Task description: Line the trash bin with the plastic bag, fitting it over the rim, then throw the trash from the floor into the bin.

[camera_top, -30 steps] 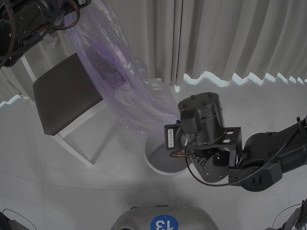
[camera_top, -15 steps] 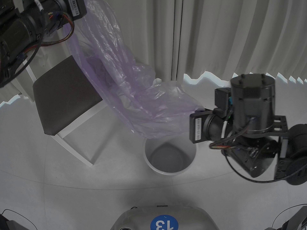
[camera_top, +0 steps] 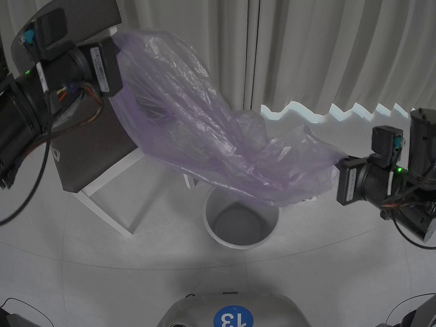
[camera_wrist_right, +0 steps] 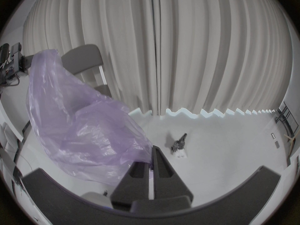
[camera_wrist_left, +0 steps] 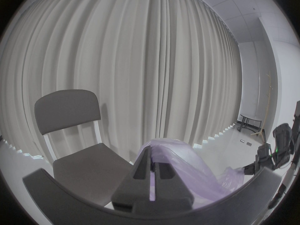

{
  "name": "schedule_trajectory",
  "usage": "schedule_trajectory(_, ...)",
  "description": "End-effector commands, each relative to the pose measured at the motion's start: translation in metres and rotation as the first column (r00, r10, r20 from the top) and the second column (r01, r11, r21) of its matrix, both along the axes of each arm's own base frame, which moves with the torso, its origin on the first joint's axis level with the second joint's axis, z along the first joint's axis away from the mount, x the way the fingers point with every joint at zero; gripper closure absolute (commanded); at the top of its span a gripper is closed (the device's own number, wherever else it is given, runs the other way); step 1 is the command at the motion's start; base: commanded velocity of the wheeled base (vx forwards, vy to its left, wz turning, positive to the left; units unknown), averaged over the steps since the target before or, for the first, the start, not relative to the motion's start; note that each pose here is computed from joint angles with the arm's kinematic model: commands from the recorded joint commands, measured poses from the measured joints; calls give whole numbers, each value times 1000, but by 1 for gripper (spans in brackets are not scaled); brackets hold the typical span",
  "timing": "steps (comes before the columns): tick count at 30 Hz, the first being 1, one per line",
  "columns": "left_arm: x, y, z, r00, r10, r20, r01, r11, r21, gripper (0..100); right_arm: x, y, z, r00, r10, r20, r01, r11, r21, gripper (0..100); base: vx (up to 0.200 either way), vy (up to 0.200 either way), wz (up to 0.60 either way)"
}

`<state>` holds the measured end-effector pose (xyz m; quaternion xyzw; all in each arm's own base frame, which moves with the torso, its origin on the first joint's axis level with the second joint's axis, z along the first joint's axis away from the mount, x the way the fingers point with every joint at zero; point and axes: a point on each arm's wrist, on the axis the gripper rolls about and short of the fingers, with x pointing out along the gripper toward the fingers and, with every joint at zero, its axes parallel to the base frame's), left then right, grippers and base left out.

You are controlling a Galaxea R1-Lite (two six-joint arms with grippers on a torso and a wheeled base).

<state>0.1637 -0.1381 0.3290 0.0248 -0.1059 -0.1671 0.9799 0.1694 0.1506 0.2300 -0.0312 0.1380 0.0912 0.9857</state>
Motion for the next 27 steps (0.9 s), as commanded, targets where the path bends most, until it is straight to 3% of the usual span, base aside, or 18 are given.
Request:
schedule_trajectory(1,2,-1,-20,999,0,-52,3,999,47,100,-14,-34,10,999,-35,4,35,999,25,100,0,0,0)
schedule_trajectory(11,14,7,-42,992,56,-116,-45,995,91,100,-19,-53,7,997,-75,-18,75,997,-3,100,0,0,0)
schedule_trajectory(15,26,7,-72,974,70,-214,-49,994,102,100,-17,-59,3,996,-82,-41,82,997,-6,100,0,0,0)
schedule_trajectory(27,26,0,-81,965,36,-259,-17,997,73,100,-2,-53,1,996,-48,-78,49,999,14,100,0,0,0)
